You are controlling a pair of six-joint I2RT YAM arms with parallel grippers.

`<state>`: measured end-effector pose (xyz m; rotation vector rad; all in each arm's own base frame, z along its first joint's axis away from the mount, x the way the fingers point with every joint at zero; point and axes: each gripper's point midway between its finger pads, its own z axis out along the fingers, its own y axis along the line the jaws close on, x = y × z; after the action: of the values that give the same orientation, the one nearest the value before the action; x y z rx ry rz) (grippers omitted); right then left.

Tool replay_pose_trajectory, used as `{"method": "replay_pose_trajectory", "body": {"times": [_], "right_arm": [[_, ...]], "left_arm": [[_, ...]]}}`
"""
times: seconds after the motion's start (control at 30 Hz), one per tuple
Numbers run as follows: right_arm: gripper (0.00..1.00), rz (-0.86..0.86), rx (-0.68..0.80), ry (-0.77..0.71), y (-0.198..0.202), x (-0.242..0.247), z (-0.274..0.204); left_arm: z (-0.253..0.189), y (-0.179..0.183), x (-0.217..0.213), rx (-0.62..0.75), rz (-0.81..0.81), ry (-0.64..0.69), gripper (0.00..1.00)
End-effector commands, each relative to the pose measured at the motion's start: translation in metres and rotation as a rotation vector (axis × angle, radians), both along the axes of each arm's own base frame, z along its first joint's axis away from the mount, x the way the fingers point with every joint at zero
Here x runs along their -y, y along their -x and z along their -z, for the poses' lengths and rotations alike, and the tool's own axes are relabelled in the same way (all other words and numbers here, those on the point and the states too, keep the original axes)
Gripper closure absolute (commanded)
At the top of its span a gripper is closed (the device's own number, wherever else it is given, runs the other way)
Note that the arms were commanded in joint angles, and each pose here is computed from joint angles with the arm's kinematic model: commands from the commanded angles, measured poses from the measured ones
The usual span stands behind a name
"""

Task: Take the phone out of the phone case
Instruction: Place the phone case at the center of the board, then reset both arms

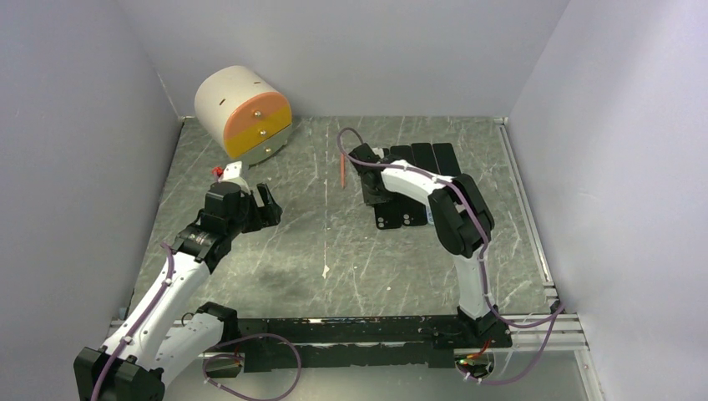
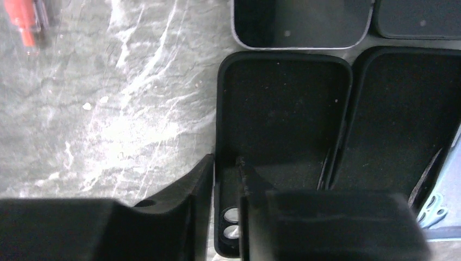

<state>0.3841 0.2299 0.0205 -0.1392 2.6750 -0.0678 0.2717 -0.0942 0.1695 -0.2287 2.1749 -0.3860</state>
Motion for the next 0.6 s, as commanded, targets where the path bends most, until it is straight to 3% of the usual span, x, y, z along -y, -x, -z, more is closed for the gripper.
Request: {"method": "replay_pose_trajectory", "body": {"times": [0.0,0.1,0.3,0.37,0.57], "right_arm": [[0.68,0.025,0.159,-0.054,-0.03,-0.001,-0.052],[0.49,0.021,0.246,-0.094,-0.033,0.0,-0.087],[0.22,0.036,0.396,-0.227,-0.024,0.025,-0.152],[0.04,0.065,0.469,-0.275,-0.016,0.041,-0.175],[0.01,0.142,0.722,-0.247,0.032,0.11,-0.241]], "left_arm": [[-0.021,-0.004,-0.004,0.06,-0.012,0.0,0.13],[-0.032,-0.001,-0.009,0.085,-0.03,-0.011,0.12],[-0.065,0.009,-0.031,0.157,-0.085,-0.082,0.08],[-0.078,0.015,-0.042,0.19,-0.114,-0.111,0.06],[-0.107,0.036,-0.073,0.266,-0.217,-0.179,0.05]]}}
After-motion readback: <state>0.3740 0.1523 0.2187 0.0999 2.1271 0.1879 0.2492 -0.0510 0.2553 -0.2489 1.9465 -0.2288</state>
